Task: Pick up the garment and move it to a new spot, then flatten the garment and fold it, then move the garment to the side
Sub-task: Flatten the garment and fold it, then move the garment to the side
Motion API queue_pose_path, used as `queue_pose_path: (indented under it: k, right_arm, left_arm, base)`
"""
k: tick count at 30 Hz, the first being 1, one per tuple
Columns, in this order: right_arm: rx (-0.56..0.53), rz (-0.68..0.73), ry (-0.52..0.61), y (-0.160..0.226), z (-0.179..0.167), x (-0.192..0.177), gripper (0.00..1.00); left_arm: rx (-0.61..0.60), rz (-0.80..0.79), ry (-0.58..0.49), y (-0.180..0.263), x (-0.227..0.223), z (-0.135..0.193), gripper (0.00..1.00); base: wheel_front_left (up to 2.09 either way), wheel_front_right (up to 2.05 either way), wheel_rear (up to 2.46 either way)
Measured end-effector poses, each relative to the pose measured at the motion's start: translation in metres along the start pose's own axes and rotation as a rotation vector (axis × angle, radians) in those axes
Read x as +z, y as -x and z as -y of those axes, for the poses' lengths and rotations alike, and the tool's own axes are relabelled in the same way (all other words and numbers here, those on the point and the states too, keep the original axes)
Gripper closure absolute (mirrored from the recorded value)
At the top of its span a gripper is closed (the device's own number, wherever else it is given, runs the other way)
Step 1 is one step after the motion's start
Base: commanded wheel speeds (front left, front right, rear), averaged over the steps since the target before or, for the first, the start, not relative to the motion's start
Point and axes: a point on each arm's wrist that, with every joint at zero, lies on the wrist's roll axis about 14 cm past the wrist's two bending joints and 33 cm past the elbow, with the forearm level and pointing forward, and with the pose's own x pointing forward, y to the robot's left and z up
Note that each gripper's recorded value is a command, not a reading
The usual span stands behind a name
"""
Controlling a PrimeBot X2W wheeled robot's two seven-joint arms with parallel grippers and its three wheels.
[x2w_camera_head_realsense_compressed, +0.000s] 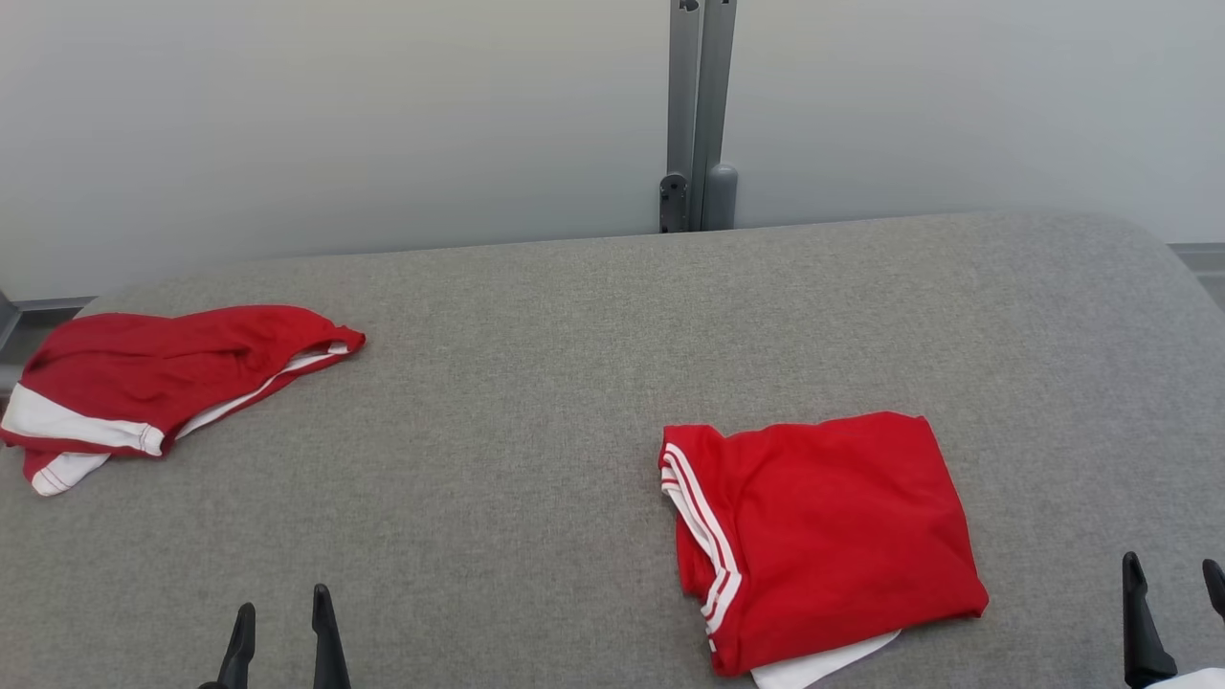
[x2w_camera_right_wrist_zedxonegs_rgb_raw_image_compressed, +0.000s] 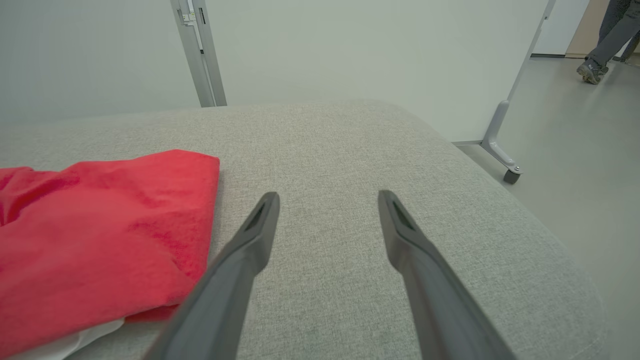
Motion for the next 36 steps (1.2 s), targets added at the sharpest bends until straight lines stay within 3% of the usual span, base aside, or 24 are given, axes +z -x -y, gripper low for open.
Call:
queue_pose_path:
  k: [7, 13, 18, 24, 33, 34, 35, 36]
  right_arm:
    - [0.008, 0.011, -0.009, -0.002, -0.007, 0.003, 0.00]
    - [0.092, 0.021, -0.072, -0.027, -0.032, 0.012, 0.00]
    - [0.205, -0.203, -0.197, -0.058, -0.063, 0.005, 0.00]
    - [0.309, -0.496, -0.189, -0.077, -0.090, -0.020, 0.00]
    - [0.331, -0.756, -0.153, -0.095, -0.114, -0.078, 0.00]
    - [0.348, -0.769, -0.151, -0.097, -0.120, -0.080, 0.17]
    - [0.361, -0.766, -0.162, -0.101, -0.126, -0.079, 0.93]
    - [0.370, -0.758, -0.181, -0.107, -0.131, -0.077, 1.00]
  left_arm:
    - [0.005, 0.001, -0.008, 0.000, 0.001, -0.002, 0.00]
    - [-0.003, -0.007, -0.010, -0.003, -0.001, 0.000, 0.00]
    - [-0.019, -0.007, -0.013, -0.010, -0.001, 0.006, 0.00]
    - [-0.037, -0.015, -0.015, -0.027, -0.003, 0.013, 0.00]
    - [-0.024, -0.044, -0.019, -0.047, -0.012, 0.015, 0.00]
    - [-0.018, -0.046, -0.020, -0.049, -0.013, 0.014, 0.00]
    - [-0.014, -0.048, -0.021, -0.050, -0.013, 0.013, 0.00]
    - [-0.009, -0.051, -0.023, -0.052, -0.014, 0.012, 0.00]
  base:
    - [0.00, 0.00, 0.00]
    - [0.00, 0.00, 0.00]
    - [0.00, 0.00, 0.00]
    - [0.00, 0.00, 0.00]
    - [0.00, 0.00, 0.00]
    - [0.00, 0.00, 0.00]
    - [0.00, 0.00, 0.00]
    - [0.00, 0.00, 0.00]
